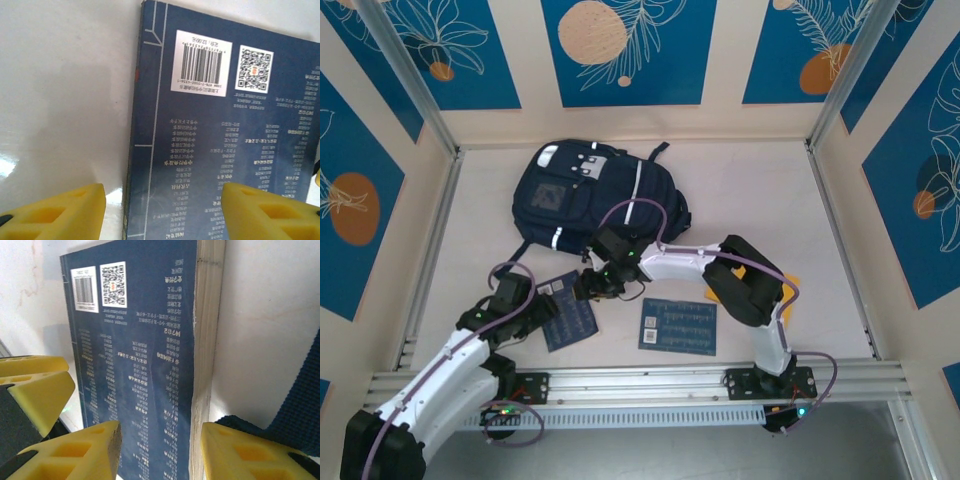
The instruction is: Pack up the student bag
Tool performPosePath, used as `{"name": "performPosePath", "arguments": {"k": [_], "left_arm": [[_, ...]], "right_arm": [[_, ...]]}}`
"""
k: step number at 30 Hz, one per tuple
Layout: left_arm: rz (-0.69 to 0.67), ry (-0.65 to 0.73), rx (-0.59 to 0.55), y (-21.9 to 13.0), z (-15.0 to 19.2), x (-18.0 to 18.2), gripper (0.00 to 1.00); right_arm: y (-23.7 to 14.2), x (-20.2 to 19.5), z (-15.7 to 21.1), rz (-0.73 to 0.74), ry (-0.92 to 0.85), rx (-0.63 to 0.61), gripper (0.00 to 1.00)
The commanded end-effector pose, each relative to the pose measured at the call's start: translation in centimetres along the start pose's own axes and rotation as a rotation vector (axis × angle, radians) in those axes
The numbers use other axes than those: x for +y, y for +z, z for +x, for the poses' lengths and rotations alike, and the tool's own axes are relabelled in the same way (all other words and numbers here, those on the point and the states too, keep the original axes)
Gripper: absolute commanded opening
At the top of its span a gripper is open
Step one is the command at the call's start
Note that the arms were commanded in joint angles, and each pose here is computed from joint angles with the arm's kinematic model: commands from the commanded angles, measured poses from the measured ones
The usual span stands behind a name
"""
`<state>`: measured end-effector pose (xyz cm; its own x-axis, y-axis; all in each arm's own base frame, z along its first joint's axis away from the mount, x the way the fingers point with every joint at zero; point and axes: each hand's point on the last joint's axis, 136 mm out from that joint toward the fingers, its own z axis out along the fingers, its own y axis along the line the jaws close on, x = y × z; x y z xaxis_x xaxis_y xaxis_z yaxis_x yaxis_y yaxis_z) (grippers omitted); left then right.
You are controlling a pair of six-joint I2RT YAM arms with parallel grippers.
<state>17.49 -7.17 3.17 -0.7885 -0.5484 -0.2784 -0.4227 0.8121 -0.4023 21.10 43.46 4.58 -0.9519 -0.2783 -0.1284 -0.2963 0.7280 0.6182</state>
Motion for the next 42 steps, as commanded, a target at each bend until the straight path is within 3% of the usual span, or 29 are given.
{"name": "performPosePath", "arguments": {"k": [1,13,18,28,33,42], "left_arm": [[0.023,0.016,-0.001,0.5,0.0,-0.2,0.61],[0.102,0.023,0.097,2.2,2.0,-0.9,0.54],[0.181,0.051,0.137,2.2,2.6,-2.3,0.5],[0.236,0.091,0.214,2.1,3.9,-3.1,0.42],[0.26,0.106,0.212,1.8,4.0,-3.5,0.4],[0.286,0.139,0.252,1.6,4.3,-4.3,0.38]], "right_arm": [[0.5,-0.6,0.1,0.053,0.002,0.018,0.47],[2.6,-1.8,2.3,0.109,-0.024,0.11,0.49],[3.5,-0.1,3.7,-0.003,-0.016,0.212,0.49],[0.3,1.1,1.9,-0.205,0.103,0.167,0.47],[0.4,3.1,2.7,-0.348,0.119,0.238,0.45],[0.1,3.4,2.8,-0.39,0.113,0.243,0.42]]}}
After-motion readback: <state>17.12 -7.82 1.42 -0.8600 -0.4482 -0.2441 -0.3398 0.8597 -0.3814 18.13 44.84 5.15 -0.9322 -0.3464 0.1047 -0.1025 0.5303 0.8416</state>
